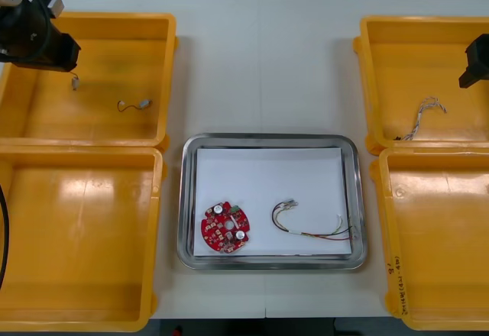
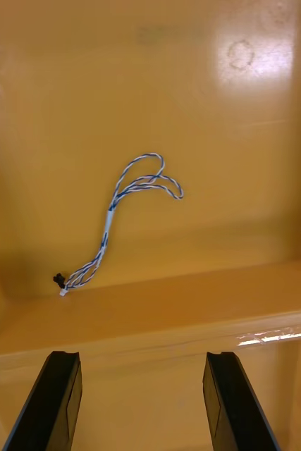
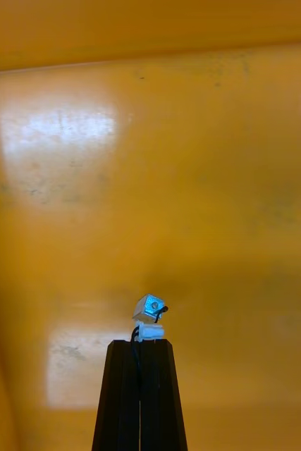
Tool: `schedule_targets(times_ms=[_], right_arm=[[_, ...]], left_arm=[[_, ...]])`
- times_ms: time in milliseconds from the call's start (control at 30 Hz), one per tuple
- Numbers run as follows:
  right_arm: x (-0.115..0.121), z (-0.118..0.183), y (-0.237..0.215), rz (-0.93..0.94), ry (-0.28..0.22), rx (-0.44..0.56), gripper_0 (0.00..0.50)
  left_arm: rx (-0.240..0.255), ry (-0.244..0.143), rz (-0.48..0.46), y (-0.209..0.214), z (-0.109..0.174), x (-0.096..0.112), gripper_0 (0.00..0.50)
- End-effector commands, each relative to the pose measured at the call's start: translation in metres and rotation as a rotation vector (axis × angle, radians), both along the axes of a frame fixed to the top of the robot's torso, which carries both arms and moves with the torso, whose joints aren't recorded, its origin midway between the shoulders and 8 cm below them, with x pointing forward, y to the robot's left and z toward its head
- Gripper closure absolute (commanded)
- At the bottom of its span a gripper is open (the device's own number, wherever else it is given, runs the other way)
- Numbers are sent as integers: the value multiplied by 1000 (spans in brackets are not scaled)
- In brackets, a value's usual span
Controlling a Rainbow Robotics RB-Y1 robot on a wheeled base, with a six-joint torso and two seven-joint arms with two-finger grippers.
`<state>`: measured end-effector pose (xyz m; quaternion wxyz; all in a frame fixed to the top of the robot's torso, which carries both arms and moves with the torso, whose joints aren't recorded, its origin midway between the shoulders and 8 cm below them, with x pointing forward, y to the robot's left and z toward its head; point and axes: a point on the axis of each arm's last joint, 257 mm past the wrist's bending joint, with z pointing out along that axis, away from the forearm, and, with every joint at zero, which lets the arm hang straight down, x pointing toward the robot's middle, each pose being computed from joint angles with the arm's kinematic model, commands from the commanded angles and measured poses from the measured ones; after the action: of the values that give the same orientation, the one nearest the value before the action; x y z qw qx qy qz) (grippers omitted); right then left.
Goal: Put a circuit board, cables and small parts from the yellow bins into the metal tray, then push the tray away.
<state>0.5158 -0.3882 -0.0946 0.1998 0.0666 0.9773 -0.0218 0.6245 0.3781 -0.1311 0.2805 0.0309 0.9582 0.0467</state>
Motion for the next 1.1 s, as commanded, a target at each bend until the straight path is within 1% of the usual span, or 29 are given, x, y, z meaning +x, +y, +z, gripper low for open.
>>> schedule_targets(times_ms=[33,133,233,433,533,733,767,800,833,867,933,967,1100], right_arm=[[21,35,4,-88,-88,51,0],[27,33,6,-102,-102,58,0],[32,28,7,-120,-107,66,0],[46,21,9,-161,-135,90,0],[52,16,16,-223,-139,138,0],[57,10,29,-299,-138,177,0],[56,7,30,-307,-131,181,0],[56,3,30,-324,-123,186,0],[57,0,30,-332,-120,190,0],[58,-2,32,-333,-121,189,0],[59,-9,35,-328,-112,188,0],[59,-10,35,-327,-108,189,0],[62,-16,37,-308,-106,186,0]], left_arm=[[-68,-86,26,-33,24,20,500],[-73,-98,29,-32,16,22,500],[-66,-94,27,-31,9,22,500],[-52,-87,25,-29,4,20,500],[-52,-80,23,-28,-1,19,500],[-50,-74,18,-27,-6,17,498],[-50,-74,18,-27,-6,17,465],[-50,-74,18,-27,-6,17,346],[-48,-72,19,-27,-6,16,237],[-47,-72,19,-26,-6,16,160],[-49,-75,20,-27,-5,17,29],[-48,-75,18,-27,-5,17,0],[-45,-77,19,-26,-5,17,0]])
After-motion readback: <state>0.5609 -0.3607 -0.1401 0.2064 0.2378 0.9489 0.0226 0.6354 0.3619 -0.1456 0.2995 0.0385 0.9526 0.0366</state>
